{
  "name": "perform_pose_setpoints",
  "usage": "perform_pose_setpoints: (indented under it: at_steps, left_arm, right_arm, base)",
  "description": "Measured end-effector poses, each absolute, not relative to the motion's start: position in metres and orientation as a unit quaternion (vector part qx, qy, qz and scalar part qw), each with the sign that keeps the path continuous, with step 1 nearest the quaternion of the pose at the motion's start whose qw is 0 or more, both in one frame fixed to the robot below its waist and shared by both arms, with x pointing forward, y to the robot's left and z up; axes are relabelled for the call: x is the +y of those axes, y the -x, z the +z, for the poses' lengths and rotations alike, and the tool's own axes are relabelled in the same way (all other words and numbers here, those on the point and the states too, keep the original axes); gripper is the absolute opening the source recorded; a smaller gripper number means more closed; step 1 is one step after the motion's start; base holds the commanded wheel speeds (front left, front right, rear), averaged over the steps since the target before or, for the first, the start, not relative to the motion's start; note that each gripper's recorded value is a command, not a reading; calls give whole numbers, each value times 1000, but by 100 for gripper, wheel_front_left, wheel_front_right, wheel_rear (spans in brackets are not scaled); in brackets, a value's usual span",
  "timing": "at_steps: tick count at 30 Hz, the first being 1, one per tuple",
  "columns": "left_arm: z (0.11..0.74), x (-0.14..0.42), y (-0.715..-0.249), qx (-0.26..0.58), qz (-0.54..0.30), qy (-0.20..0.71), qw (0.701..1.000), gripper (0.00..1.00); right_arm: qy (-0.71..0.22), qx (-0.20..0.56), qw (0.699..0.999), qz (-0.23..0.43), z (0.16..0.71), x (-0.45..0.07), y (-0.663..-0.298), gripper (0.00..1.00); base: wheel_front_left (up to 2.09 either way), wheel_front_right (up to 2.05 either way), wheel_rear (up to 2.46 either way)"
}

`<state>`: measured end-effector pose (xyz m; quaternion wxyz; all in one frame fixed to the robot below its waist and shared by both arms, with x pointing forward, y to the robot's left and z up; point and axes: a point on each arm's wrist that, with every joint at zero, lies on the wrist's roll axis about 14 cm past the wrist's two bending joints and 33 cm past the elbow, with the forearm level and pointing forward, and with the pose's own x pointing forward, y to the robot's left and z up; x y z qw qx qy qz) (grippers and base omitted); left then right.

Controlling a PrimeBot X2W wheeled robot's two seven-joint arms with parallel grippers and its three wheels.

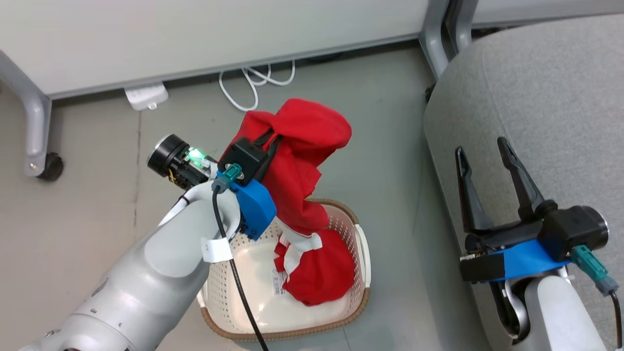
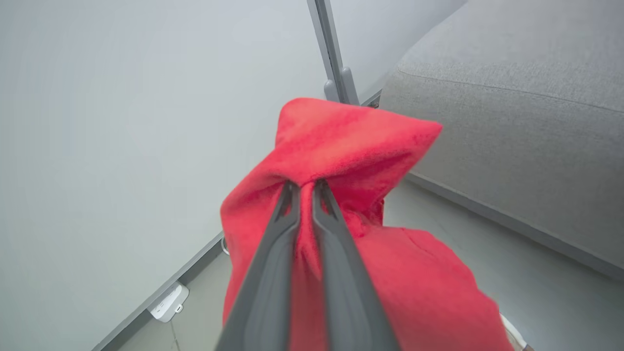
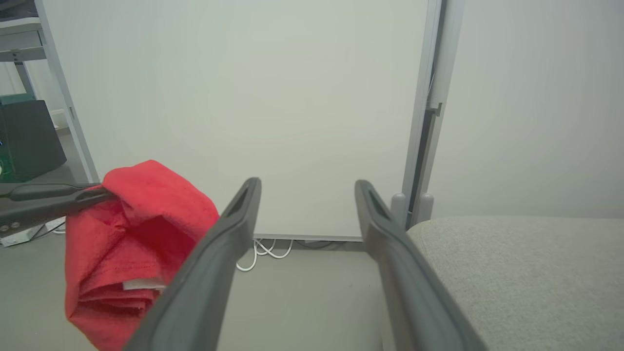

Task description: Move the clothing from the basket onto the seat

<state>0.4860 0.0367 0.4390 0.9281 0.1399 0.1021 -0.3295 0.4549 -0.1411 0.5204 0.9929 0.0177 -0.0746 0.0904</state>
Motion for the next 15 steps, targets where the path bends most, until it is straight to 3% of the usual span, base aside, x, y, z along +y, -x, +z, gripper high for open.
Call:
perform_pose_setpoints:
  at_steps: [15]
  left_arm:
    - [536,30,-463,-12,-302,-101,948,0]
  right_arm:
    - [-31,-88,989,115,540,-124,-409,100]
  base:
    - [0,0,0]
